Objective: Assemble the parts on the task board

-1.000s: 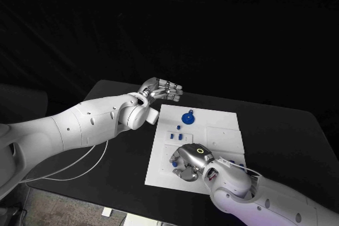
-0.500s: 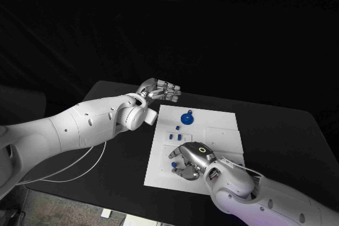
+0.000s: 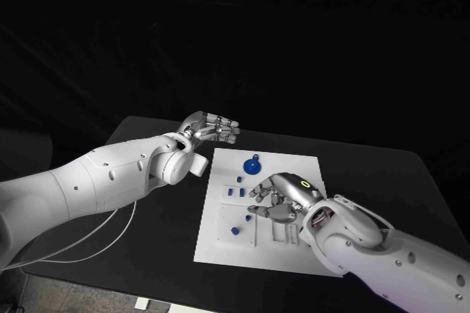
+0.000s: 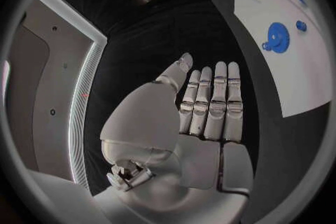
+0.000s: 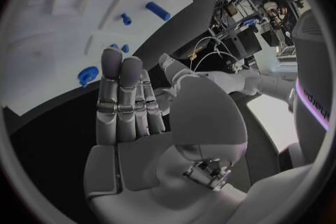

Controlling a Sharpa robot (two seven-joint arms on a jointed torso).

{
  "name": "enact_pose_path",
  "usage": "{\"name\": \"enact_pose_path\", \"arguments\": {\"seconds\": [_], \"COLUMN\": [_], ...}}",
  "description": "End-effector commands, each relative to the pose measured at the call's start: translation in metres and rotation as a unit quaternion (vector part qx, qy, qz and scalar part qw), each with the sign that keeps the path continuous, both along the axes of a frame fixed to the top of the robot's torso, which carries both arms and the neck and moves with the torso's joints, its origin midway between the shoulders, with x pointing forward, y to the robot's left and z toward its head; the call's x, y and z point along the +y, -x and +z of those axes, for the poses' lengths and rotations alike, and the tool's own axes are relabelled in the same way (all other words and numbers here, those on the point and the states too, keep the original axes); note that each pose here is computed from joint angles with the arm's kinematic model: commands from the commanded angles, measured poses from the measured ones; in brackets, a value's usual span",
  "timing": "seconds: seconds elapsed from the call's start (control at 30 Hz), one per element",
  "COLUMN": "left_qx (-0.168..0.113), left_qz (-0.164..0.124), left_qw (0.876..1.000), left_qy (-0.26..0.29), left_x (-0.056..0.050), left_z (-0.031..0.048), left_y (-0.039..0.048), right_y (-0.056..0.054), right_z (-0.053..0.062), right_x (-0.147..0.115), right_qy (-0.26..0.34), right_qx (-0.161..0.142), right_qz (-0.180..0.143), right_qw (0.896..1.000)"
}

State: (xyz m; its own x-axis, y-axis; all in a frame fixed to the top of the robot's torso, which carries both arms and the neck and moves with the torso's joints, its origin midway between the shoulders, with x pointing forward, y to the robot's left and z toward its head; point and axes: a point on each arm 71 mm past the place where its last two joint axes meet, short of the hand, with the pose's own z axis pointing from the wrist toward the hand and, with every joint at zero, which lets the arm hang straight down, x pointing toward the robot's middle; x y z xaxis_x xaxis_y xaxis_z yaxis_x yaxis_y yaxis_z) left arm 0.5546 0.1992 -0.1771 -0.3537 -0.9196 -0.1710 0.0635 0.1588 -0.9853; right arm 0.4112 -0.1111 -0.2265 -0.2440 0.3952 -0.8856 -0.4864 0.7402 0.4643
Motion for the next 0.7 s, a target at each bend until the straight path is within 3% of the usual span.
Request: {"name": "enact_pose_path", "arguments": {"seconds": [0.03, 0.23, 0.37, 0.57, 0.7], "left_qx": [-0.003, -0.005, -0.007, -0.009, -0.011], "left_qz": [-0.004, -0.002, -0.004, -0.011, -0.020], "left_qw": [1.000, 1.000, 1.000, 1.000, 0.999], "left_qy": [0.005, 0.005, 0.008, 0.015, 0.022], "left_x": [0.003, 0.012, 0.015, 0.018, 0.019], "left_z": [0.0014, 0.0020, 0.0014, -0.0004, -0.0009], "left_y": [0.0013, 0.0042, 0.0068, 0.0117, 0.0152], "right_y": [-0.006, -0.027, -0.036, -0.037, -0.034], "right_z": [0.004, 0.013, 0.011, 0.004, 0.001], "right_x": [-0.018, -0.068, -0.102, -0.136, -0.147], "right_qy": [-0.040, -0.017, 0.024, 0.096, 0.129], "right_qx": [0.084, 0.165, 0.231, 0.313, 0.340], "right_qz": [-0.014, -0.067, -0.110, -0.159, -0.178], "right_qw": [0.996, 0.984, 0.966, 0.932, 0.914]}}
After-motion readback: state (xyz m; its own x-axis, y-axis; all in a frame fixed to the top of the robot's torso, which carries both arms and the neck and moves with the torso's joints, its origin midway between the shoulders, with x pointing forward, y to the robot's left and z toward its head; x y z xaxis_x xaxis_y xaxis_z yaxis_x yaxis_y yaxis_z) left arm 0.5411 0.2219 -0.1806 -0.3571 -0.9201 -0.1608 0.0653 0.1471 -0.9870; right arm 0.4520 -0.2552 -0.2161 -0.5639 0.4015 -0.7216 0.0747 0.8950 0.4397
